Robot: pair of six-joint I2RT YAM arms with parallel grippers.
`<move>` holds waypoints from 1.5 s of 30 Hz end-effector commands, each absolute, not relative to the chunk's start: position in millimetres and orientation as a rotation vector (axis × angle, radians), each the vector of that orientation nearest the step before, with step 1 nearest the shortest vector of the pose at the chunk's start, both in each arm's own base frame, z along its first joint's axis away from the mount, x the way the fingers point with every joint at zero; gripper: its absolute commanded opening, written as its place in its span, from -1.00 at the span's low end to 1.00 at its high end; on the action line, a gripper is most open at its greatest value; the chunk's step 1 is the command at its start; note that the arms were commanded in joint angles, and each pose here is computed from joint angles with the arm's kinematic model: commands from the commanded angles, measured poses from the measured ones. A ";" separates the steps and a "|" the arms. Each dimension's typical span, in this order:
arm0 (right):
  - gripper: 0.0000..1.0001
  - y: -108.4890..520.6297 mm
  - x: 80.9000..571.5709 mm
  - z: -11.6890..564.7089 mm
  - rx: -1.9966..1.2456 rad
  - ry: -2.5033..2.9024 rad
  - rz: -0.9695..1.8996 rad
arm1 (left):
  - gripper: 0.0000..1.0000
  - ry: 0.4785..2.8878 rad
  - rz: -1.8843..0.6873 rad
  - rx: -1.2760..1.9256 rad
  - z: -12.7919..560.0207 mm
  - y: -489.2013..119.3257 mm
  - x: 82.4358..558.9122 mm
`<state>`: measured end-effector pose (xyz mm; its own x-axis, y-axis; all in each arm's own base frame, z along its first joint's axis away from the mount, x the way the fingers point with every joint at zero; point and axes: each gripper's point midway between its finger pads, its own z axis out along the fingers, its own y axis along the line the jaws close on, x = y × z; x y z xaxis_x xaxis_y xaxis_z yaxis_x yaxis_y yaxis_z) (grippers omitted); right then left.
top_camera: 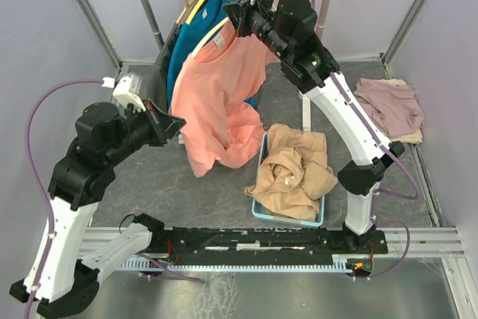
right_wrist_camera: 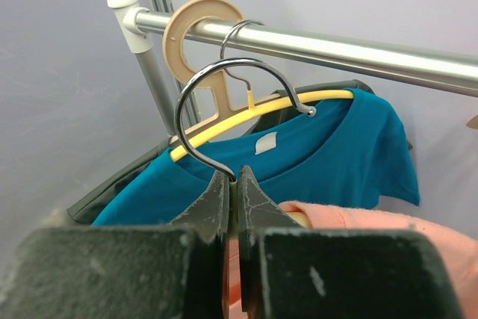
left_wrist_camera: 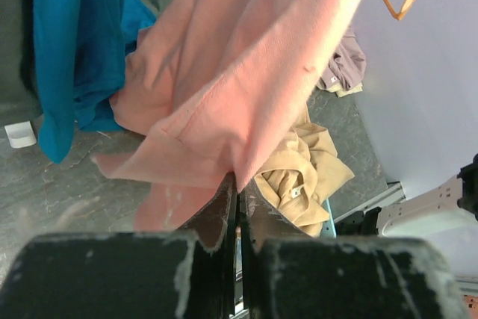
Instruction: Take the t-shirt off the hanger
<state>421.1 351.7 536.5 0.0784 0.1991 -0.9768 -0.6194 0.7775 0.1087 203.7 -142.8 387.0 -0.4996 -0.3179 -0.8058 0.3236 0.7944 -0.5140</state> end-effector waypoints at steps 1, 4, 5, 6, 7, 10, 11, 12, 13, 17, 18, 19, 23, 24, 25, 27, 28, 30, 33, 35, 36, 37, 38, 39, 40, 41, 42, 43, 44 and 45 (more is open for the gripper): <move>-0.98 323.1 404.8 606.4 -0.263 1.184 0.659 | -0.95 1.937 -0.774 -0.009 383.3 -130.9 180.8; -0.98 319.6 410.3 606.6 -0.248 1.185 0.649 | -0.95 1.940 -0.775 -0.031 378.8 -124.5 169.7; -0.98 318.7 411.8 606.7 -0.244 1.184 0.649 | -0.95 1.941 -0.775 -0.038 377.6 -122.7 166.6; -0.98 316.8 413.2 607.5 -0.236 1.182 0.649 | -0.95 1.948 -0.773 -0.044 375.2 -121.5 164.7; -0.98 315.1 415.3 607.4 -0.230 1.182 0.650 | -0.95 1.957 -0.771 -0.047 372.4 -120.9 163.4; -0.98 311.8 419.3 608.2 -0.218 1.179 0.665 | -0.95 1.981 -0.765 -0.057 364.0 -118.3 158.7; -0.98 311.4 419.6 608.5 -0.215 1.179 0.671 | -0.95 1.989 -0.762 -0.058 360.5 -117.4 156.9; -0.98 310.8 420.0 609.2 -0.212 1.176 0.676 | -0.95 2.005 -0.754 -0.063 354.7 -116.1 155.4; -0.98 309.6 419.9 610.5 -0.208 1.174 0.679 | -0.95 2.014 -0.750 -0.065 351.7 -115.1 153.7; -0.98 307.9 420.8 612.1 -0.197 1.170 0.690 | -0.95 2.058 -0.735 -0.069 335.4 -113.0 149.2; -0.98 306.9 421.7 612.3 -0.193 1.171 0.694 | -0.95 2.071 -0.731 -0.070 330.2 -112.8 148.9; -0.98 306.5 422.3 612.3 -0.188 1.171 0.698 | -0.95 2.078 -0.729 -0.071 326.4 -112.5 147.9; -0.98 304.0 425.5 612.3 -0.174 1.173 0.705 | -0.95 2.103 -0.723 -0.077 316.2 -111.0 144.0; -0.98 303.2 425.8 612.9 -0.172 1.171 0.704 | -0.95 2.105 -0.722 -0.076 315.4 -110.2 142.6; -0.98 302.7 426.5 612.7 -0.170 1.172 0.702 | -0.95 2.104 -0.722 -0.077 315.3 -109.5 141.2; -0.98 301.4 428.3 612.5 -0.165 1.173 0.698 | -0.95 2.106 -0.718 -0.080 314.8 -107.7 138.7; -0.98 300.6 428.8 612.7 -0.161 1.173 0.695 | -0.95 2.110 -0.716 -0.080 314.1 -107.0 137.2; -0.98 299.4 430.0 612.8 -0.156 1.174 0.690 | -0.95 2.113 -0.719 -0.080 313.5 -106.3 134.5; -0.98 298.0 430.8 613.6 -0.155 1.172 0.686 | -0.95 2.115 -0.726 -0.081 312.3 -106.2 131.8; -0.98 299.5 429.5 613.8 -0.165 1.170 0.692 | -0.95 2.108 -0.726 -0.085 313.8 -106.3 133.4; -0.98 300.8 427.7 614.9 -0.174 1.165 0.698 | -0.95 2.098 -0.725 -0.081 316.2 -106.7 135.4; -0.98 302.3 426.9 614.5 -0.184 1.164 0.703 | -0.95 2.092 -0.720 -0.080 318.1 -107.3 138.9; -0.98 302.6 425.9 615.2 -0.187 1.162 0.709 | -0.95 2.084 -0.721 -0.074 320.8 -108.7 142.0; -0.98 303.2 424.9 615.2 -0.189 1.162 0.714 | -0.95 2.079 -0.723 -0.069 323.1 -110.6 145.4; -0.98 303.5 423.9 615.7 -0.192 1.160 0.719 | -0.95 2.072 -0.729 -0.065 325.7 -113.1 149.2; -0.98 304.0 422.6 616.4 -0.198 1.157 0.724 | -0.93 2.062 -0.736 -0.060 329.0 -115.6 153.1; -0.98 305.1 420.7 616.7 -0.210 1.155 0.730 | -0.85 2.052 -0.742 -0.058 332.1 -118.0 157.0; -0.98 305.7 419.4 616.8 -0.216 1.153 0.733 | -0.76 2.041 -0.746 -0.059 335.3 -120.0 161.4; -0.98 305.8 418.7 616.3 -0.221 1.154 0.732 | -0.61 2.029 -0.751 -0.058 339.7 -122.7 166.7; -0.98 305.3 417.7 616.3 -0.224 1.155 0.730 | -0.50 2.014 -0.756 -0.057 345.0 -125.0 171.8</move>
<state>434.8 345.5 529.6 -0.0002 0.2530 -0.9675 -0.6333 0.7487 0.1960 160.3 -117.8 333.8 -0.5508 -0.3097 -0.7751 0.2583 0.8198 -0.5111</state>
